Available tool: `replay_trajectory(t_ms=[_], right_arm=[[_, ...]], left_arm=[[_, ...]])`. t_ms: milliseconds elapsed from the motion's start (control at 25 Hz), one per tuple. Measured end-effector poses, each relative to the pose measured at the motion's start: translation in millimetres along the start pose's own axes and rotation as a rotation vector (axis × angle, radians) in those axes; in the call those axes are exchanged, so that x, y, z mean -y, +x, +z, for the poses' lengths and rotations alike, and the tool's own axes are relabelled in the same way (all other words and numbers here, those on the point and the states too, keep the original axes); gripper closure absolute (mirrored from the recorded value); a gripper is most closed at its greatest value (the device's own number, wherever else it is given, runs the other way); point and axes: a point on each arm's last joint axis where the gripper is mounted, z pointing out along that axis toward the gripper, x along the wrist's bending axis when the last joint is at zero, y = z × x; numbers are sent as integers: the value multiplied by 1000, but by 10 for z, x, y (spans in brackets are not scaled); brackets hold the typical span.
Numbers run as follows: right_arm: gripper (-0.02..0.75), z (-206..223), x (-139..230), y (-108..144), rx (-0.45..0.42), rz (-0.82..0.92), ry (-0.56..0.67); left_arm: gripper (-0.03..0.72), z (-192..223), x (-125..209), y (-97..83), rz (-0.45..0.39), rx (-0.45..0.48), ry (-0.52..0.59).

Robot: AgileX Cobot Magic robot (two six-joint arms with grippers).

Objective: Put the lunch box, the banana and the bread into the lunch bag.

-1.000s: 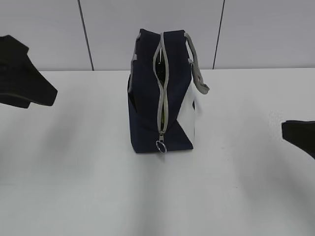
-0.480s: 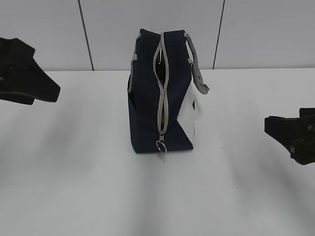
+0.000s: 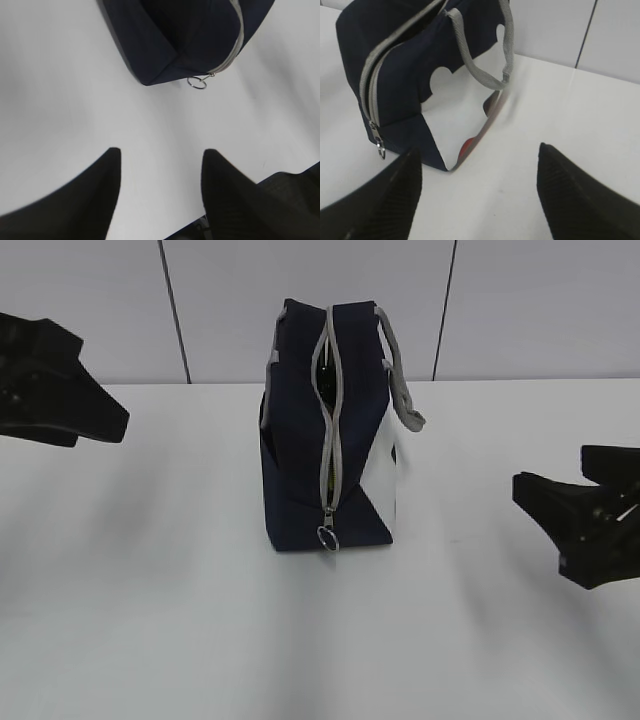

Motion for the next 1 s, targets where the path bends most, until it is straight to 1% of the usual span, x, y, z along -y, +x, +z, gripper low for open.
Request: replay_trajectory(t_ms=[80,160,280,480,800,920,1000], right_arm=[[207,71,3,30,-31,-20,-25],[207,148,13,79,-80,-57,-52],[207,292,86,149,-149,-88,-58],[207,557,287,238,-225,-48,-44],[207,914,656,383,-339,13,-30],[235,1034,757,437,-390,12,-24],[285,1099,808,468,-420,8,-21]], left_arm=[[313,34,-5,10,-1,-1,10],[314,70,-9,21,-2,-3,19],[320,124,-16,38,-6,-5,34],[325,153,-26,48,-8,-8,33],[328,155,-32,50,12,-9,26],[328,155,-33,51,14,-10,26],[328,155,-33,51,16,-10,25]])
